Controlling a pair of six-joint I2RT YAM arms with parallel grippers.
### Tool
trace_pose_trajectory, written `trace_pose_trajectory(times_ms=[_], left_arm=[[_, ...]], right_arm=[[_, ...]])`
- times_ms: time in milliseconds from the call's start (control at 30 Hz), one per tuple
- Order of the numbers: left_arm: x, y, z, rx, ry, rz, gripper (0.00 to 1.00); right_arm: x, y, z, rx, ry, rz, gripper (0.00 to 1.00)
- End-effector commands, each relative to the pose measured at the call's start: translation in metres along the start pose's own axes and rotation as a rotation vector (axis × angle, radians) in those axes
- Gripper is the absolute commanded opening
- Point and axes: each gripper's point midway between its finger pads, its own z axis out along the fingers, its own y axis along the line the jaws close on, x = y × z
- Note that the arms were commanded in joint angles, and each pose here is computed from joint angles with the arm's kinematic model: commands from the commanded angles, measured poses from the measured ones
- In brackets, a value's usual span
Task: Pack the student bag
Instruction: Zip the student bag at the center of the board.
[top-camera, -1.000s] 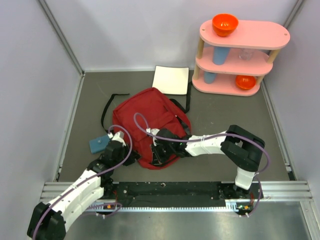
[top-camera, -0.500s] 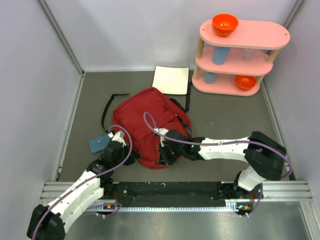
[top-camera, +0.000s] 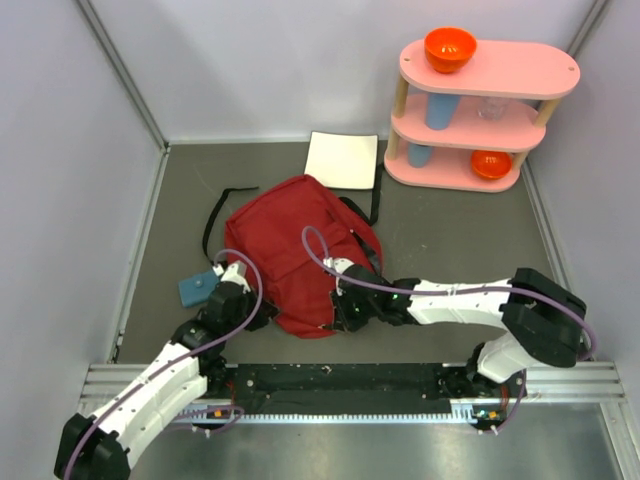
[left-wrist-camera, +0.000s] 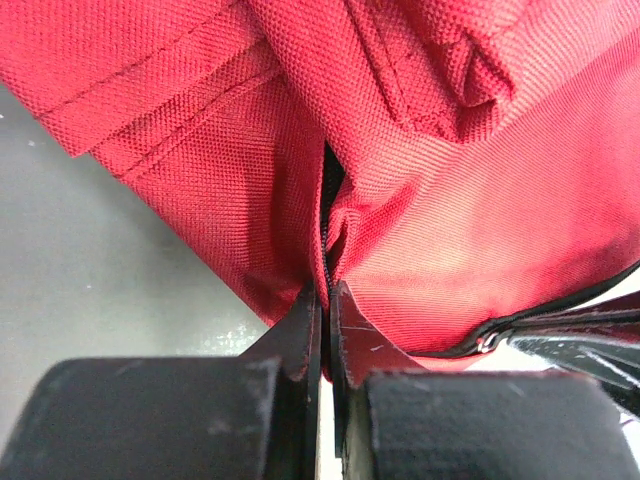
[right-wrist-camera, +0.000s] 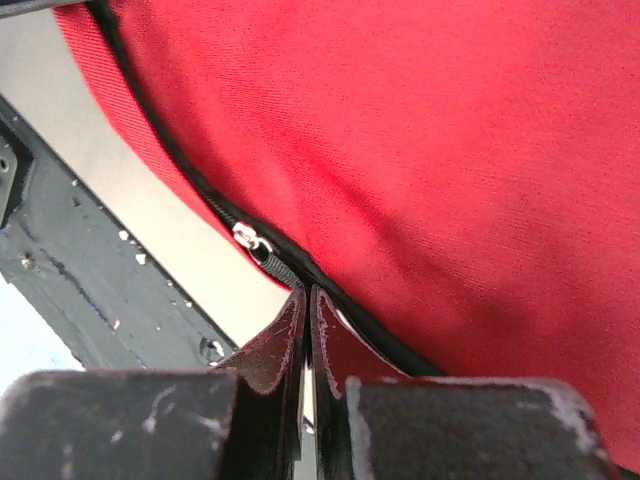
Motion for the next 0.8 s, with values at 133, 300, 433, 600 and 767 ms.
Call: trace_pose_trajectory(times_ms=[133,300,433,600,767], left_arm=[[-0.043,-0.002,-0.012,-0.095,-0.139,0.067,0.00],[-0.054,0.004,-0.019,-0.192,-0.141,0.102,0.12],[-0.067,-0.023,-0.028,-0.095,-0.157,0.197,0.72],[-0.086,-0.072,-0.057,0.076,-0.195,0.307,0.99],[-0.077,-0.120,-0.073,0.306,-0.126,0.499,0.99]], right_arm=[[-0.026,-0.047,-0.024,0.163,-0.101,0.053,0.00],[-0.036,-0.048,-0.028,0.168,-0.134,0.080,0.00],[-0.045,-0.024,-0.022,0.045,-0.156,0.122,0.00],[-0.053,-0.021,-0.023,0.040,-0.179,0.129,0.00],[-0.056,-0.022,-0.027,0.048,-0.200,0.144,0.00]])
